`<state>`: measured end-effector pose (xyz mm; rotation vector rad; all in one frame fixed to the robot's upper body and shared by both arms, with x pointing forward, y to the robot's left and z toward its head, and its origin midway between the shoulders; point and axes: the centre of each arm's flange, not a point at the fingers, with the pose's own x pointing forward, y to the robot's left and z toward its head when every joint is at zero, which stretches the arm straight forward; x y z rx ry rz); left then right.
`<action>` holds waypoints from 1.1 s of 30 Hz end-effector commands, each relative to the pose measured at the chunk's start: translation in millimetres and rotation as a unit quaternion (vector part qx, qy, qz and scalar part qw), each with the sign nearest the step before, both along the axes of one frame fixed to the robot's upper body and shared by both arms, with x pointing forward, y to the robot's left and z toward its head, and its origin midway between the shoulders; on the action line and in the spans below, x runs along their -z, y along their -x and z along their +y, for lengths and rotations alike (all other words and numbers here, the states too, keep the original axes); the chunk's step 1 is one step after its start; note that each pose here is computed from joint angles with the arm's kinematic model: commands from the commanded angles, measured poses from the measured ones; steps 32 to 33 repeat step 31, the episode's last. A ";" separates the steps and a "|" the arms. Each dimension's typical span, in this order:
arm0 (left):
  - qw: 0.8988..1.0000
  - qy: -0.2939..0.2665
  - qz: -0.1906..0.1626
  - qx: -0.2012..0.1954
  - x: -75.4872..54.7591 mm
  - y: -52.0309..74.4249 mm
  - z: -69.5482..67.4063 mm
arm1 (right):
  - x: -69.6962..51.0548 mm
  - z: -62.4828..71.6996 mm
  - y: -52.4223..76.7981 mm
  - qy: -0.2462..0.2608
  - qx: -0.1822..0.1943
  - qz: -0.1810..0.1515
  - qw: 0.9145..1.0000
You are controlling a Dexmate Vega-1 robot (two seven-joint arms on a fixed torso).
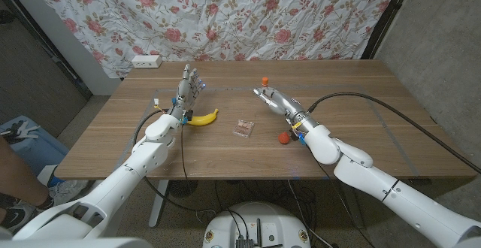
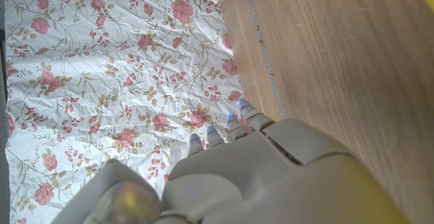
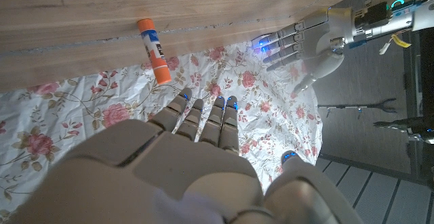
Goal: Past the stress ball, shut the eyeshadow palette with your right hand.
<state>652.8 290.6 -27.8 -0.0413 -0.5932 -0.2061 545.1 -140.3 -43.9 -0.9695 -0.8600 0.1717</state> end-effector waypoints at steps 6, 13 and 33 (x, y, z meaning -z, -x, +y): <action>1.000 0.000 0.000 0.001 0.0 -0.1 0.1 | -16.0 -33.5 -12.2 -0.077 0.013 0.026 0.997; 1.000 0.000 0.000 0.000 0.0 -0.1 0.0 | -17.0 -45.9 -19.2 -0.116 0.002 0.051 0.992; 1.000 0.000 0.000 0.000 0.0 -0.1 0.1 | -21.3 -57.0 -27.4 -0.174 -0.010 0.064 0.983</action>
